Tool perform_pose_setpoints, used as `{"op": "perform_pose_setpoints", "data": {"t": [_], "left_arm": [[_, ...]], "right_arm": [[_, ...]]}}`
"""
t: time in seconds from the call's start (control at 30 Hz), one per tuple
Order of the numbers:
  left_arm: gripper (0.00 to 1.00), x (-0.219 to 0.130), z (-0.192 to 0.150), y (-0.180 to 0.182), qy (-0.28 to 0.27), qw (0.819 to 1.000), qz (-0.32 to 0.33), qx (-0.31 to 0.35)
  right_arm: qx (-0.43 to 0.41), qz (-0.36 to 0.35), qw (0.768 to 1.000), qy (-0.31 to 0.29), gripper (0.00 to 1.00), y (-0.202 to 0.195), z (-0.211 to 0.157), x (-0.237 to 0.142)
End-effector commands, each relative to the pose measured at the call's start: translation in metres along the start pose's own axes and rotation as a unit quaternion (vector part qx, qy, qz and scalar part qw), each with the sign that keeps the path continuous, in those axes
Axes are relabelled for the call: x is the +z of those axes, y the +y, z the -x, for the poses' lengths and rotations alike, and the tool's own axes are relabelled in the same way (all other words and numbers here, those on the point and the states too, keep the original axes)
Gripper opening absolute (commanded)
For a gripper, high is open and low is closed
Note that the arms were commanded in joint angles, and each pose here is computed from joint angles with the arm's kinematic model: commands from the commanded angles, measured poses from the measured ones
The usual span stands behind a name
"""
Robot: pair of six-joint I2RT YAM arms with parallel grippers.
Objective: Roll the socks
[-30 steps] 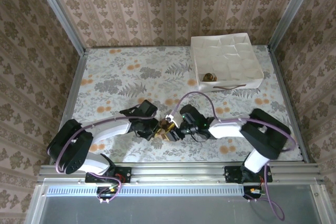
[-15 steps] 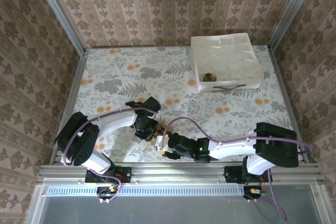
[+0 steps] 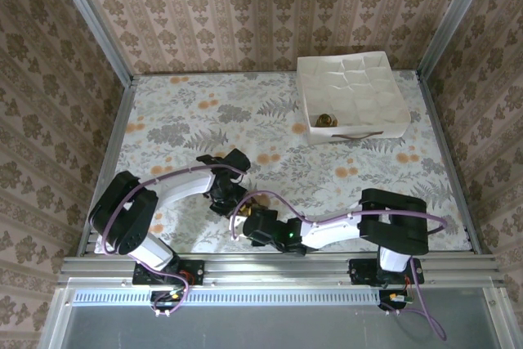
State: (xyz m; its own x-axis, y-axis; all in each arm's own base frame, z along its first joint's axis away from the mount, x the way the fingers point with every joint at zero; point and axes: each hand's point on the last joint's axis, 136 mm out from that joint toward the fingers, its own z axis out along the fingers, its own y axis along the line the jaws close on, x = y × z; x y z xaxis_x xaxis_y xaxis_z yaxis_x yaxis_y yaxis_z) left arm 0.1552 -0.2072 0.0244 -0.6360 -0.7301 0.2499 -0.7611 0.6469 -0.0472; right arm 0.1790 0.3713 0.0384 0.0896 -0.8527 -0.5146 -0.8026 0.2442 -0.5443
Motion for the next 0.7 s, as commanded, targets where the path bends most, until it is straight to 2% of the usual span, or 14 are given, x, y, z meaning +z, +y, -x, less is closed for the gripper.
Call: {"op": "perform_pose_setpoints", "data": {"t": [0.0, 0.07, 0.1, 0.27, 0.33, 0.5, 0.67], "left_arm": [[0.06, 0.011, 0.013, 0.043, -0.020, 0.996, 0.082, 0.000], [0.13, 0.005, 0.014, 0.033, -0.022, 0.998, 0.055, 0.008], [0.18, 0.001, 0.015, 0.029, -0.024, 0.999, 0.041, 0.013], [0.61, -0.028, 0.019, -0.003, -0.024, 0.997, -0.056, 0.041], [0.72, -0.040, 0.020, -0.014, -0.024, 0.994, -0.096, 0.054], [0.77, -0.066, 0.024, -0.036, -0.045, 0.976, -0.196, 0.087], [0.75, -0.072, 0.019, -0.024, -0.047, 0.969, -0.219, 0.103]], "right_arm": [[0.019, -0.015, 0.999, 0.031, 0.18, -0.005, -0.007, 0.006], [0.039, -0.004, 0.998, 0.057, 0.04, 0.000, -0.020, 0.007], [0.049, 0.005, 0.997, 0.066, 0.00, 0.004, -0.026, 0.007], [0.125, 0.076, 0.982, 0.118, 0.00, 0.033, -0.067, 0.003], [0.161, 0.112, 0.972, 0.128, 0.00, 0.044, -0.081, 0.000], [0.244, 0.173, 0.945, 0.132, 0.00, 0.058, -0.098, -0.004], [0.315, 0.214, 0.914, 0.137, 0.00, 0.063, -0.110, -0.005]]}}
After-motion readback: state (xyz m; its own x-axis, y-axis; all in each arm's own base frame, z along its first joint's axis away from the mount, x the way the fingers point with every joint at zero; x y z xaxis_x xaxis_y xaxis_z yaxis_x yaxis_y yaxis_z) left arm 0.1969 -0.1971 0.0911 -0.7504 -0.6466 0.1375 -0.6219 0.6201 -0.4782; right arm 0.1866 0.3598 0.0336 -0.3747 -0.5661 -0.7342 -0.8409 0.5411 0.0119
